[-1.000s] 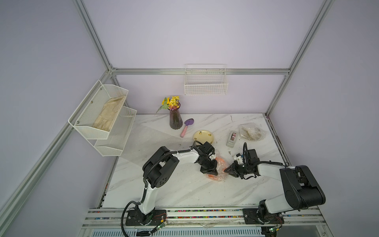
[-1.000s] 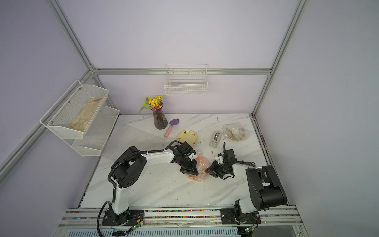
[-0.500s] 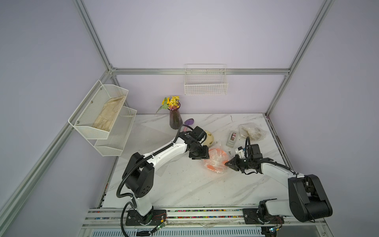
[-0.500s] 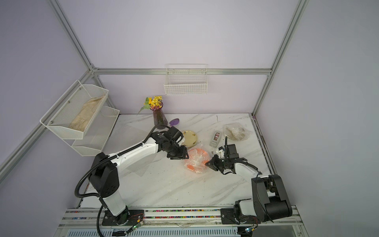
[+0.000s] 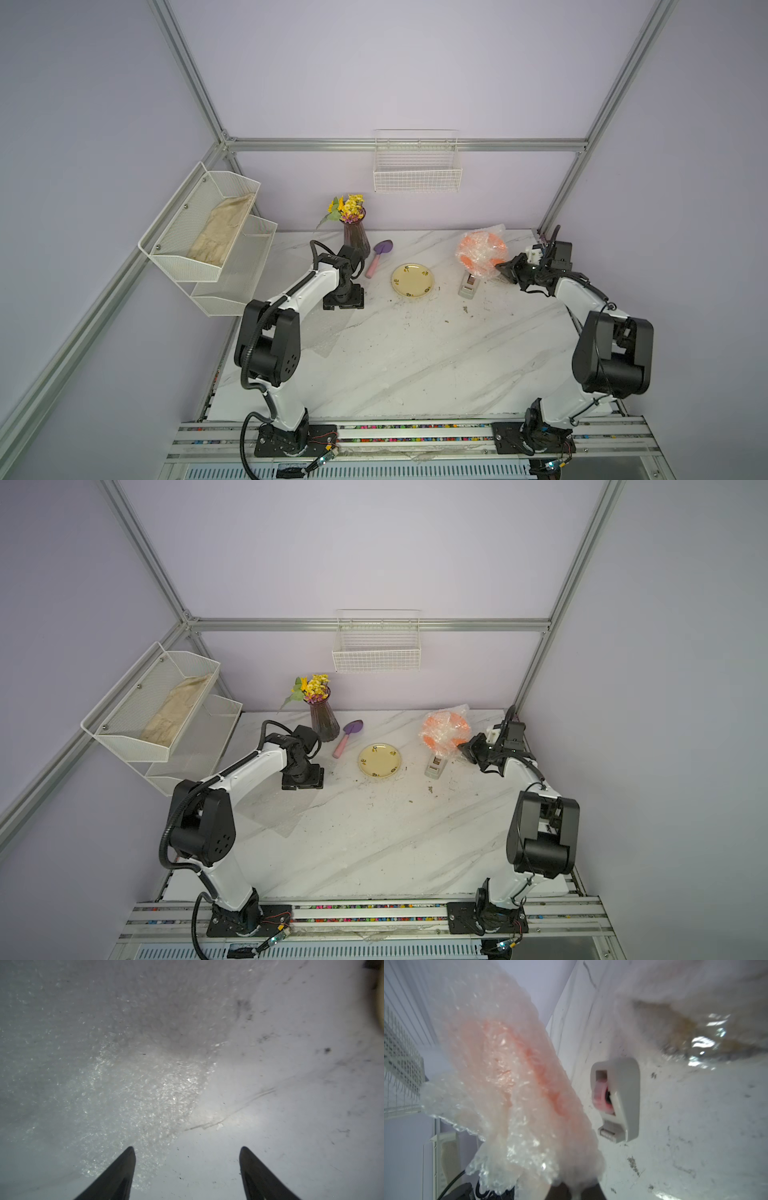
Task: Wrap dinner plates in bubble wrap
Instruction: Move the bubble wrap to the center of the board.
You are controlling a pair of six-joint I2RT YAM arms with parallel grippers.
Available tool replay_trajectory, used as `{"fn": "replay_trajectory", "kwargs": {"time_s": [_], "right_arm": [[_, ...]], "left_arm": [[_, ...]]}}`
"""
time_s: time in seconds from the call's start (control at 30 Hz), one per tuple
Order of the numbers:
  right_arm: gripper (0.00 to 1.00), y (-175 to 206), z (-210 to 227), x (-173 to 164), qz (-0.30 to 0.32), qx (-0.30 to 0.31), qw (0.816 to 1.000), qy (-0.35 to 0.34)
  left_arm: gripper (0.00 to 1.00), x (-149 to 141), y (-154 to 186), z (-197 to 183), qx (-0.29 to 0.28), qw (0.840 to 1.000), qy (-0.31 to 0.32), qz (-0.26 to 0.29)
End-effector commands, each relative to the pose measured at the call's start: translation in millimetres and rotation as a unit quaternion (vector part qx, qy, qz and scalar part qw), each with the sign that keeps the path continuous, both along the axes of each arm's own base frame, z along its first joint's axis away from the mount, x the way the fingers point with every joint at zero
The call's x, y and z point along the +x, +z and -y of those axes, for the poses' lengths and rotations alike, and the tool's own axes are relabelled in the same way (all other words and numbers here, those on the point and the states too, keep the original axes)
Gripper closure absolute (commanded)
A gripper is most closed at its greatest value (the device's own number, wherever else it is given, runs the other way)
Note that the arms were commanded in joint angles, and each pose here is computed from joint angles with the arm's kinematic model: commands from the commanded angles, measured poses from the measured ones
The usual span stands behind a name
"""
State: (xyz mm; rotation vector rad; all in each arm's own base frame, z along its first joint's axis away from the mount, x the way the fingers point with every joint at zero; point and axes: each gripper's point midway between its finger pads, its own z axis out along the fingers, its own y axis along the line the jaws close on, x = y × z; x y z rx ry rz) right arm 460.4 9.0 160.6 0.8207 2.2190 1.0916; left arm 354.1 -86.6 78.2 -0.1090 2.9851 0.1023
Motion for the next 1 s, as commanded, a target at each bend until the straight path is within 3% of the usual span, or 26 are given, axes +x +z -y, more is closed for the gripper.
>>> {"fn": "replay_trajectory", "kwargs": {"time_s": [0.0, 0.2, 0.5, 0.63, 0.73, 0.83, 0.97], "right_arm": [[1.00, -8, 37, 25, -0.007, -0.006, 0.999, -0.040], [1.00, -32, 75, 53, -0.024, -0.013, 0.996, -0.081], [0.99, -113, 102, 41, -0.106, -0.030, 0.988, -0.111], [0.66, -117, 107, 21, -0.121, -0.057, 0.983, -0.129], [0.50, -94, 109, 13, -0.108, -0.059, 0.982, -0.142], [0.43, -62, 114, 0, -0.084, -0.072, 0.981, -0.160], [0.41, -32, 108, -21, -0.066, -0.092, 0.982, -0.153]], "left_arm": [[0.20, -11, -20, -29, 0.036, 0.999, 0.005, -0.032], [0.18, -22, -41, -50, 0.010, 0.997, 0.043, -0.058], [0.24, -50, -77, -48, -0.045, 0.990, 0.060, -0.117], [0.28, -70, -88, -28, -0.104, 0.982, 0.067, -0.144], [0.30, -84, -87, -5, -0.159, 0.973, 0.071, -0.151], [0.30, -98, -81, 16, -0.194, 0.967, 0.072, -0.149], [0.30, -117, -79, 63, -0.237, 0.958, 0.052, -0.155]]}}
